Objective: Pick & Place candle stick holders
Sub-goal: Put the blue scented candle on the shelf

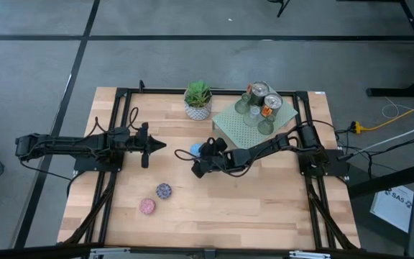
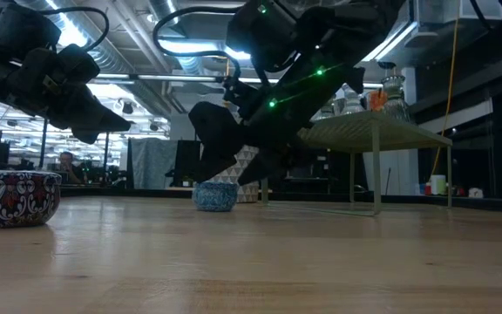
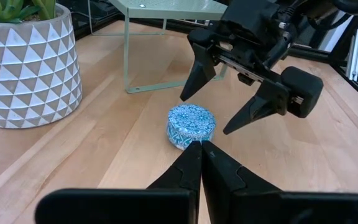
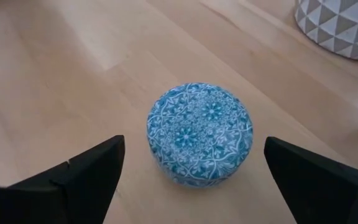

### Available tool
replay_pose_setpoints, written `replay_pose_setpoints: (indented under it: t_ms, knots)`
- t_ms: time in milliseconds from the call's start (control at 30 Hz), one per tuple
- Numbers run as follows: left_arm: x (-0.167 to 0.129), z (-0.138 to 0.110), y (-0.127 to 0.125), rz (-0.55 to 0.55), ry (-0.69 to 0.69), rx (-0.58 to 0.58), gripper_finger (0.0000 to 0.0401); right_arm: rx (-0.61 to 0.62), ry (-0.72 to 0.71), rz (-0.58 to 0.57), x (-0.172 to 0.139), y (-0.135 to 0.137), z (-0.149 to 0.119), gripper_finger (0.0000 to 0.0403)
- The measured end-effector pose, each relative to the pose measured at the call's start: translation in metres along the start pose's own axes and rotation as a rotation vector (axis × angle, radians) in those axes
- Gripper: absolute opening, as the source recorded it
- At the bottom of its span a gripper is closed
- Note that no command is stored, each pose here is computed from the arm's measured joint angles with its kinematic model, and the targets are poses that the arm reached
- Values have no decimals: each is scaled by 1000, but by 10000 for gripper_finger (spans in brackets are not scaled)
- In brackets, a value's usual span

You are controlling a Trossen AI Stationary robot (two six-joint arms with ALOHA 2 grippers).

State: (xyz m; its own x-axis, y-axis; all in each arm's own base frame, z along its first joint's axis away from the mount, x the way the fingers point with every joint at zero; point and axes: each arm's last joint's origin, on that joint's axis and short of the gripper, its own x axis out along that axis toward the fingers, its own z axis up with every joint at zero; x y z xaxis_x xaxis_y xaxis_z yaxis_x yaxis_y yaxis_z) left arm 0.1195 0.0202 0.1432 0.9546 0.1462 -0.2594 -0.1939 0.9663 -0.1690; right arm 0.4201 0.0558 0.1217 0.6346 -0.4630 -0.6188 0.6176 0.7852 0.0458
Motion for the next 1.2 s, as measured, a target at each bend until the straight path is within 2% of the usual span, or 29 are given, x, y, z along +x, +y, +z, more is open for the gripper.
replay_pose_setpoints:
  t_ms: [300,900,1033,1200]
  knots:
    - [0,0,0,0,0,0,5,8,-21,47,13,-1,2,388]
    - [0,0,0,0,0,0,4,-49,-26,31,20,-4,0,384]
    - [0,0,0,0,0,0,8,-54,-19,27,20,-5,-1,360]
    - [0,0,0,0,0,0,6,-63,-8,20,19,-5,-2,308]
